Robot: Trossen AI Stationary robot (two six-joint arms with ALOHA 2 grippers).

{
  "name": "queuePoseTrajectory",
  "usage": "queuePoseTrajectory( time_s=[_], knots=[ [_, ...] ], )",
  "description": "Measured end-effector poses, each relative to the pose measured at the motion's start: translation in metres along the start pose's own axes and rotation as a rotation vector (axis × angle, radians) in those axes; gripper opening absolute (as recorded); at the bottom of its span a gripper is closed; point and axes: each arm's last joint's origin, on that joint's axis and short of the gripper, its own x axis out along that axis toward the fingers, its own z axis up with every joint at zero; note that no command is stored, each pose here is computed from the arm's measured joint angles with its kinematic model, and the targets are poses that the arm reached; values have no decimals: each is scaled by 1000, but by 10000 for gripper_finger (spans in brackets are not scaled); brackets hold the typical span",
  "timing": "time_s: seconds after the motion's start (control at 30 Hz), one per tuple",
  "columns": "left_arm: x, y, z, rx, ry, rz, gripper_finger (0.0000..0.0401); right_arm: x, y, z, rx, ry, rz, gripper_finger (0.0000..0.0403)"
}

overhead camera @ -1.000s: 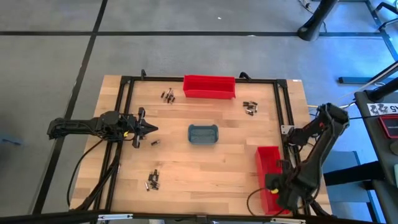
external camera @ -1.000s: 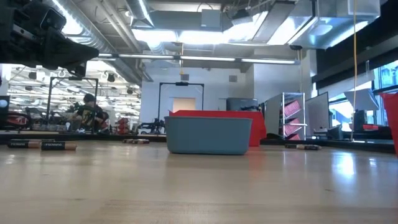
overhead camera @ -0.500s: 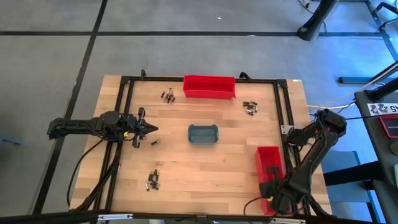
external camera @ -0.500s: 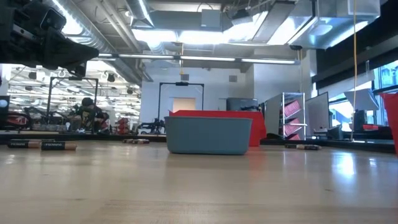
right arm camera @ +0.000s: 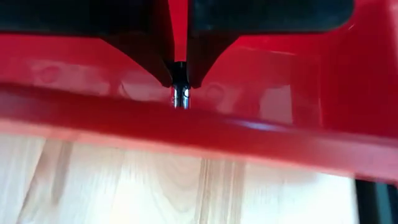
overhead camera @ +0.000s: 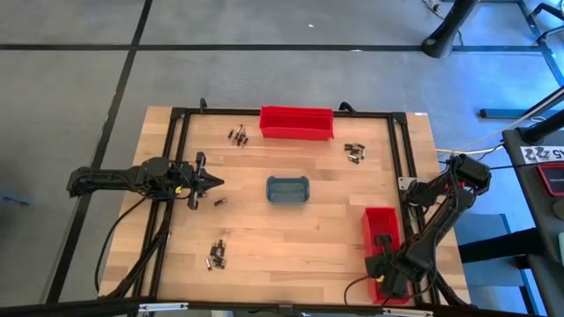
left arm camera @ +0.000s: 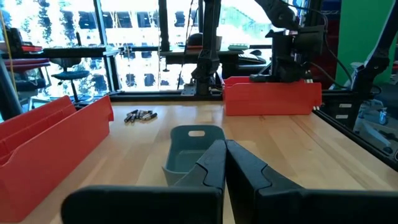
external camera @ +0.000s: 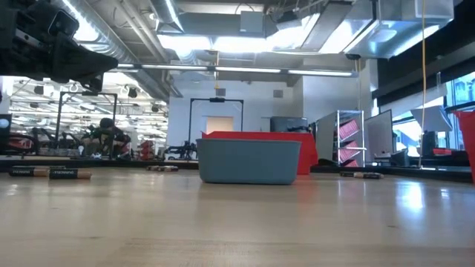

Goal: Sort batteries
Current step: Put the silver battery into the bottom red bin

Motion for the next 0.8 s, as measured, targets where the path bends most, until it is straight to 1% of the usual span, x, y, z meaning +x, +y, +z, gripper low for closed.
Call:
queuePoseTrajectory(
  time_s=[0.27, 0.4, 0.5, 0.67, 0.8],
  knots=[
    [0, 0, 0, 0, 0, 0, 1, 9, -4, -2, 4, -19, 11, 24],
    [0, 0, 0, 0, 0, 0, 1, 9, -4, -2, 28, -36, -2, 42],
    [0, 0, 0, 0, 0, 0, 1, 9, -5, -1, 56, -62, -20, 69],
    [0, 0, 0, 0, 0, 0, 1, 8, -5, -1, 59, -56, -27, 133],
    [0, 0, 0, 0, 0, 0, 1, -7, 1, 3, 60, -41, -44, 173]
  ],
)
